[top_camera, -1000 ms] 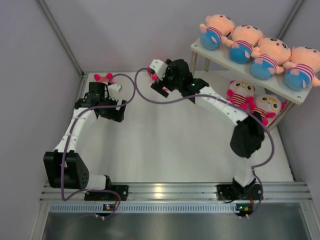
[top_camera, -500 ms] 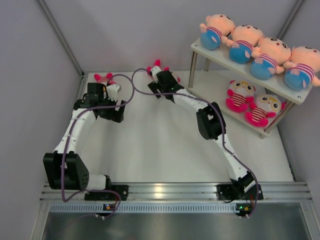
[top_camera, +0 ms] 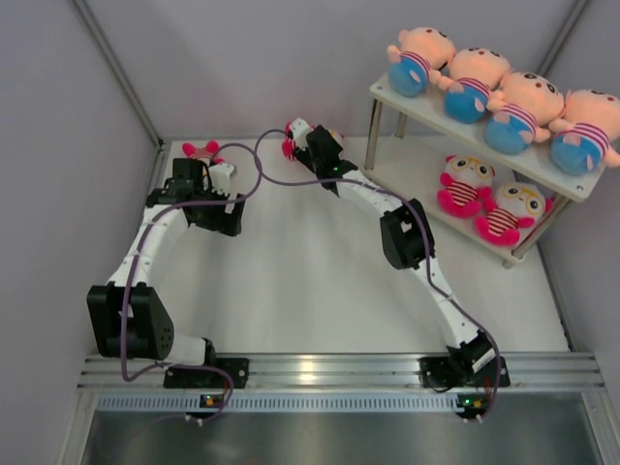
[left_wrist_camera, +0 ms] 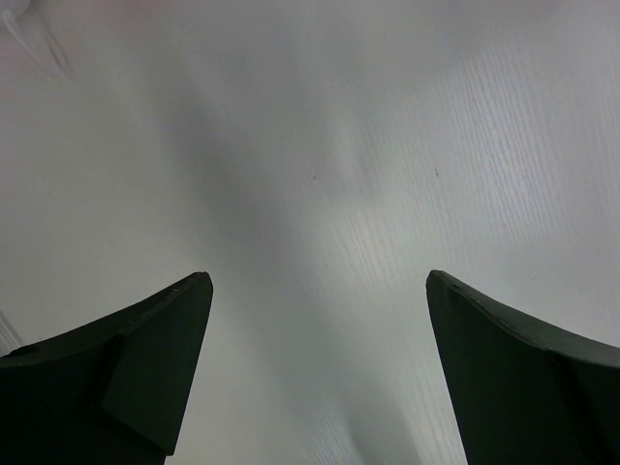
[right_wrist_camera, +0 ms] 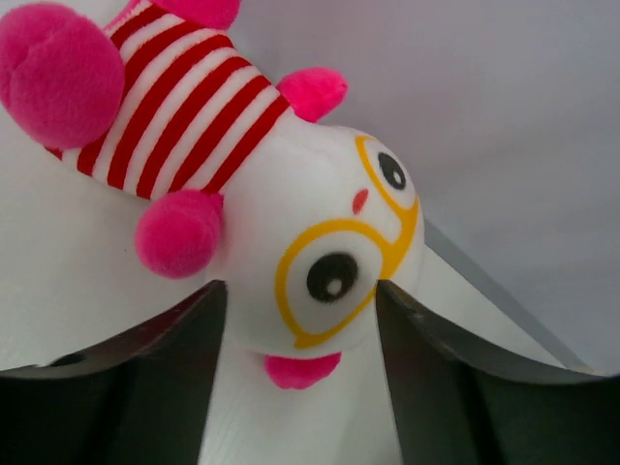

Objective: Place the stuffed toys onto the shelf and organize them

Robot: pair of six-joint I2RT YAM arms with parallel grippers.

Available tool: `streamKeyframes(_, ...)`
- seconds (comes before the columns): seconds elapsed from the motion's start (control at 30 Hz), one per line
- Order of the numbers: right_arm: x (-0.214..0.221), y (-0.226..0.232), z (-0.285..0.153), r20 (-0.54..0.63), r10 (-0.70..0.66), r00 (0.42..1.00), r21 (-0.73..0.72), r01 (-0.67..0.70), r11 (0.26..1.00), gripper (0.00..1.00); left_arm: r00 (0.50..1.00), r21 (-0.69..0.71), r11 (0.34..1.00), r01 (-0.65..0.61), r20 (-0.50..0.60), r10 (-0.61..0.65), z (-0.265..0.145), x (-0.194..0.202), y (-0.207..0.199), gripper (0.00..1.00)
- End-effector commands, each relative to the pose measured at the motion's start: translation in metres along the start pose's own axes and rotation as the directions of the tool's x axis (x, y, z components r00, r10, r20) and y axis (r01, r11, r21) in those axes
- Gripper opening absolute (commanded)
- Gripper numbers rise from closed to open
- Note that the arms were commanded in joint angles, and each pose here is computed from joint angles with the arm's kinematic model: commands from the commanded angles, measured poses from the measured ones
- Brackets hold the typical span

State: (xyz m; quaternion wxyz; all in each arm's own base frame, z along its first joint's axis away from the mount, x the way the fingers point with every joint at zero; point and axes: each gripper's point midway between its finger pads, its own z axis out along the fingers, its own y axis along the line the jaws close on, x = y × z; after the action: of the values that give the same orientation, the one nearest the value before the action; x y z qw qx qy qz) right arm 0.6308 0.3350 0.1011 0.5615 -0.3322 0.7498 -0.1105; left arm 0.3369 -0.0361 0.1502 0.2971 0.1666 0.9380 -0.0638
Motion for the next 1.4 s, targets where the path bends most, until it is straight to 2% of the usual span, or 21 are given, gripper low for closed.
streamKeyframes(0.0,0.006,0.001,0.015,0.031,-0.060,0.998,-0.047,0.062,0.997,0.69,0.998,-0.006,1.000,-0.005,0.067,0.006,-0.009,-0.022,0.003,0.98)
streamKeyframes(0.07,0.005,0.006,0.015,0.043,-0.068,0.997,-0.083,0.071,0.994,0.71,0.998,-0.015,1.000,-0.006,0.062,0.007,-0.008,-0.022,0.005,0.98)
streamKeyframes(0.17,0.005,0.007,0.016,0.052,-0.080,0.995,-0.100,0.084,0.991,0.65,0.998,-0.025,1.000,-0.004,0.060,0.005,-0.007,-0.023,0.007,0.98)
streamKeyframes(0.27,0.008,0.012,0.017,0.055,-0.115,0.992,-0.122,0.121,0.985,0.43,0.998,-0.027,1.000,0.001,0.059,0.001,-0.007,-0.023,0.008,0.98)
streamKeyframes(0.3,0.008,0.011,0.017,0.053,-0.120,0.991,-0.118,0.125,0.985,0.21,0.998,-0.031,1.000,-0.002,0.057,0.003,-0.006,-0.023,0.009,0.98)
streamKeyframes(0.33,0.009,0.010,0.018,0.050,-0.119,0.992,-0.111,0.124,0.986,0.10,0.998,-0.032,0.999,-0.001,0.055,0.003,-0.006,-0.022,0.010,0.98)
streamKeyframes(0.4,0.011,0.011,0.017,0.047,-0.113,0.992,-0.117,0.118,0.986,0.00,0.998,-0.036,0.999,0.000,0.056,0.002,-0.006,-0.023,0.010,0.98)
streamKeyframes(0.6,-0.006,0.015,-0.013,0.088,-0.080,0.993,-0.220,0.098,0.971,0.00,0.998,-0.046,0.999,-0.005,0.059,0.008,-0.009,-0.022,0.011,0.98)
streamKeyframes(0.63,-0.033,0.001,-0.031,0.143,-0.069,0.987,-0.222,0.100,0.970,0.00,0.998,-0.047,0.999,-0.007,0.062,0.010,-0.011,-0.021,0.011,0.98)
streamKeyframes(0.67,-0.019,0.018,-0.040,0.139,-0.079,0.987,-0.285,0.117,0.951,0.00,0.998,-0.046,0.999,-0.009,0.064,0.012,-0.011,-0.021,0.011,0.98)
streamKeyframes(0.73,-0.046,0.011,-0.072,0.217,-0.095,0.972,-0.332,0.165,0.929,0.00,0.997,-0.044,0.999,-0.010,0.072,0.013,-0.014,-0.021,0.010,0.98)
streamKeyframes(0.77,-0.031,0.026,-0.083,0.205,-0.116,0.972,-0.391,0.190,0.901,0.00,0.997,-0.047,0.999,-0.011,0.081,0.014,-0.017,-0.022,0.010,0.98)
streamKeyframes(0.83,-0.037,0.022,-0.113,0.226,-0.175,0.958,-0.415,0.257,0.873,0.00,0.996,-0.048,0.999,-0.007,0.090,0.012,-0.021,-0.020,0.011,0.98)
streamKeyframes(0.93,-0.017,0.045,-0.163,0.240,-0.254,0.937,-0.530,0.346,0.774,0.00,0.993,-0.050,0.999,-0.010,0.115,0.016,-0.030,-0.020,0.009,0.98)
streamKeyframes(0.97,0.009,0.069,-0.182,0.268,-0.305,0.914,-0.600,0.406,0.689,0.00,0.992,-0.051,0.999,-0.012,0.127,0.019,-0.035,-0.020,0.007,0.98)
streamKeyframes(1.03,0.011,0.070,-0.220,0.338,-0.338,0.878,-0.621,0.478,0.621,0.00,0.990,-0.050,0.999,-0.016,0.137,0.023,-0.039,-0.017,0.005,0.98)
streamKeyframes(1.07,0.036,0.087,-0.239,0.353,-0.346,0.869,-0.671,0.493,0.554,0.00,0.991,-0.066,0.998,0.005,0.137,0.005,-0.042,-0.014,0.013,0.98)
streamKeyframes(1.13,0.037,0.081,-0.260,0.411,-0.362,0.836,-0.649,0.548,0.528,0.00,0.989,-0.072,0.997,-0.001,0.144,0.012,-0.050,-0.011,0.012,0.98)
streamKeyframes(1.23,0.064,0.079,-0.278,0.401,-0.415,0.817,-0.659,0.572,0.488,0.00,0.990,-0.078,0.997,-0.007,0.141,0.018,-0.054,-0.001,0.009,0.98)
streamKeyframes(1.33,0.081,0.078,-0.284,0.348,-0.471,0.811,-0.669,0.566,0.481,0.23,0.990,-0.070,0.998,-0.010,0.142,0.020,-0.057,0.008,0.004,0.98)
streamKeyframes(1.37,0.080,0.078,-0.287,0.336,-0.482,0.809,-0.665,0.566,0.487,0.39,0.990,-0.070,0.998,-0.009,0.142,0.019,-0.058,0.010,0.003,0.98)
